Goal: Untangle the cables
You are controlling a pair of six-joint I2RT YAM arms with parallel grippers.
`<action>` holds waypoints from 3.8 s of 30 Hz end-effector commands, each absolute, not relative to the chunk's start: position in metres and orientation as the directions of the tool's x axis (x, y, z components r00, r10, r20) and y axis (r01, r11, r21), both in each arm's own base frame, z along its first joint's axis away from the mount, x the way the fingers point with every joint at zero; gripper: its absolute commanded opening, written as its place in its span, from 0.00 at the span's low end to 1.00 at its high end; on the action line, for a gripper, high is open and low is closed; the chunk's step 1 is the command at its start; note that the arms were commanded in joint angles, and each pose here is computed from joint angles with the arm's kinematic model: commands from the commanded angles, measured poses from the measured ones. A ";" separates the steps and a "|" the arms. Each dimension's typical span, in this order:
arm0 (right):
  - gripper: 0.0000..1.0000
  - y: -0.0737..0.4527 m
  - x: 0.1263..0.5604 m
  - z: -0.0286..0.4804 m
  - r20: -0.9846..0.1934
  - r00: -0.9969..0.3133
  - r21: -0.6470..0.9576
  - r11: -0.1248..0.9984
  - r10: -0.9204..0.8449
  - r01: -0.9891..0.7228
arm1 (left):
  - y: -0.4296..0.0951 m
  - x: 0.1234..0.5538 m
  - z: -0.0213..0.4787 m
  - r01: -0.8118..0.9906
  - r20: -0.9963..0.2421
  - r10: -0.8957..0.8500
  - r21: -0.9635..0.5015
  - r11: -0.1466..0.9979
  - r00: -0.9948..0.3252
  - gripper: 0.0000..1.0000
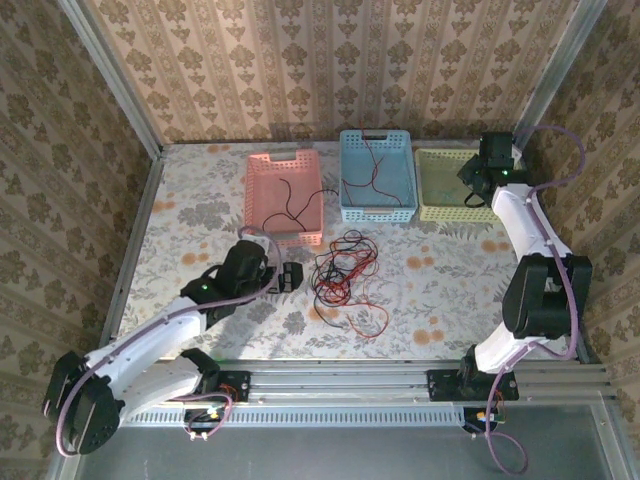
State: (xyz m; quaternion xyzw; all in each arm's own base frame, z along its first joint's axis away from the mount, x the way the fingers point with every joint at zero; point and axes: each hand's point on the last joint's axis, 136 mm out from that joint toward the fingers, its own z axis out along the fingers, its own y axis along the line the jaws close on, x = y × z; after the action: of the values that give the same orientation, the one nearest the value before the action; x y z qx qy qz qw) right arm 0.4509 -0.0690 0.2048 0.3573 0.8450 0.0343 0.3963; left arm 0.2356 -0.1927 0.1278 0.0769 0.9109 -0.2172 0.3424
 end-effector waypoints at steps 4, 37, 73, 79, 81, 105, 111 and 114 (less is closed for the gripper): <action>0.47 0.018 0.396 0.248 -0.704 -0.471 0.421 0.846 0.532 0.326 | -0.214 0.248 0.138 0.313 -0.648 -0.011 -0.383 0.869 -0.762 1.00; 0.43 0.144 0.272 0.126 -0.638 -0.757 0.318 0.944 0.141 -0.092 | -0.196 0.267 0.184 0.278 -0.764 -0.323 -0.540 0.795 -0.559 0.98; 0.00 0.239 0.296 0.072 -0.448 -0.893 0.477 0.855 0.037 -0.204 | -0.271 0.258 0.103 0.365 -0.603 -0.043 -0.535 0.762 -0.796 0.17; 0.00 0.224 0.284 0.116 -0.531 -0.846 0.456 0.858 0.052 -0.234 | -0.269 0.259 0.103 0.369 -0.608 -0.036 -0.527 0.766 -0.793 0.00; 0.00 0.216 0.282 0.136 -0.569 -0.820 0.440 0.864 0.058 -0.244 | -0.268 0.260 0.104 0.371 -0.611 -0.034 -0.524 0.766 -0.791 0.00; 0.00 0.154 0.261 0.473 -0.948 -0.219 0.308 0.850 0.233 -0.427 | -0.239 0.257 0.088 0.288 -0.611 -0.096 -0.499 0.817 -0.786 0.00; 0.00 0.165 0.260 0.514 -0.942 -0.176 0.337 0.804 0.287 -0.491 | -0.246 0.252 0.113 0.340 -0.648 -0.087 -0.503 0.795 -0.757 0.00; 0.00 0.164 0.262 0.537 -0.948 -0.130 0.316 0.811 0.290 -0.493 | -0.245 0.251 0.124 0.356 -0.669 -0.084 -0.493 0.794 -0.739 0.00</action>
State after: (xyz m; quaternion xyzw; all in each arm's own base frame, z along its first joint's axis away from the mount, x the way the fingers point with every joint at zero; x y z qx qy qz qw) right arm 0.2669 0.1637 0.5090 -0.0643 0.7147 0.2902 0.6332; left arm 0.2492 -0.2452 0.1080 0.0721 0.8852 -0.3143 0.3354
